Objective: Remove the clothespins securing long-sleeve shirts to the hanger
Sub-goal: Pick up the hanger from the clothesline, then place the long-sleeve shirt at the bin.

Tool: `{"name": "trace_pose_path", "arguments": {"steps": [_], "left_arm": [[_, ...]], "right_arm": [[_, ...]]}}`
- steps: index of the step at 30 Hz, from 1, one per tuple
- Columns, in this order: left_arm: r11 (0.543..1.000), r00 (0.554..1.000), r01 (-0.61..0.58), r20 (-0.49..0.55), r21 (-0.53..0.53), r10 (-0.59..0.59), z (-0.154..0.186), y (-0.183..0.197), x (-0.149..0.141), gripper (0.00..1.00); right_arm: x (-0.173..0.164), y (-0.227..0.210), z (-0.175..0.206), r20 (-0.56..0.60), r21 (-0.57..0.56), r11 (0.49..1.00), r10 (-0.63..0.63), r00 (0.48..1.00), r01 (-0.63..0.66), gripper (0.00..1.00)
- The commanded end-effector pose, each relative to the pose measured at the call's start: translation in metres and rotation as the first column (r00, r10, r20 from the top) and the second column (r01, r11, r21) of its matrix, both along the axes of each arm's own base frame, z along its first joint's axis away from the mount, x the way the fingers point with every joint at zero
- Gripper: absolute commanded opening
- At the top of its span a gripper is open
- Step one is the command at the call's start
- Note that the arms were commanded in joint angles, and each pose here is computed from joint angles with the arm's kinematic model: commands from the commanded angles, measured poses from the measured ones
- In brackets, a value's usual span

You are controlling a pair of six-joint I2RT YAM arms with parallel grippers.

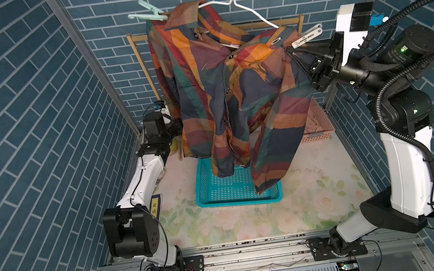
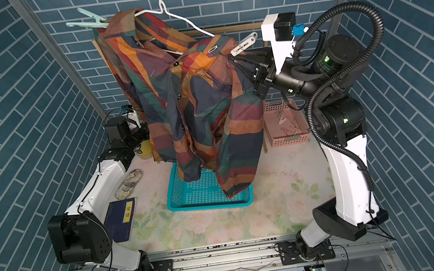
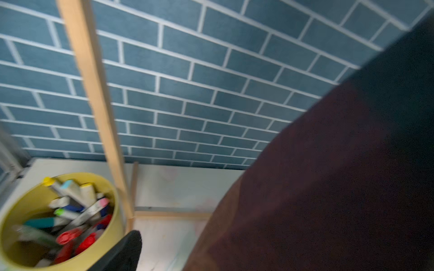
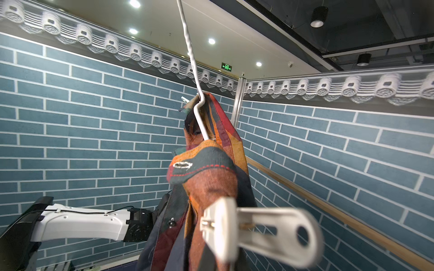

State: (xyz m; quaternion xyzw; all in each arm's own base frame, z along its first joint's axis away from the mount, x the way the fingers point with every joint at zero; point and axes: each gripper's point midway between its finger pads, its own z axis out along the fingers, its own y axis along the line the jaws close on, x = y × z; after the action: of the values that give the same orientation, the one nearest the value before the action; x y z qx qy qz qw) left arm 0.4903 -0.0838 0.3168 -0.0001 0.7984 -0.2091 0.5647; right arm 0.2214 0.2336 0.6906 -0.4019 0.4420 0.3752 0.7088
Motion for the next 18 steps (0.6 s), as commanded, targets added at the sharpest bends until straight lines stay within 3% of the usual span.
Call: {"name": "trace_pose_path", "arguments": {"steps": [1, 7, 18], "left_arm": [[0.981, 0.98, 0.188, 0.072, -0.035, -0.186, 0.027, -0.044, -0.013, 0.96], [0.953, 0.952, 0.303, 0.059, -0.011, -0.301, 0.032, -0.086, -0.042, 0.96], [0.949, 0.949, 0.316, 0.008, 0.013, -0.316, 0.025, -0.1, -0.075, 0.95]], "right_arm": [[-0.035, -0.001, 0.027, 0.077, 0.052, 0.994, 0.09, 0.993, -0.094, 0.0], [-0.016, 0.005, -0.001, 0.014, 0.022, 0.999, 0.026, 1.0, -0.027, 0.0], [0.045, 0.02, -0.036, -0.036, -0.034, 0.994, -0.11, 0.993, 0.108, 0.0]]}}
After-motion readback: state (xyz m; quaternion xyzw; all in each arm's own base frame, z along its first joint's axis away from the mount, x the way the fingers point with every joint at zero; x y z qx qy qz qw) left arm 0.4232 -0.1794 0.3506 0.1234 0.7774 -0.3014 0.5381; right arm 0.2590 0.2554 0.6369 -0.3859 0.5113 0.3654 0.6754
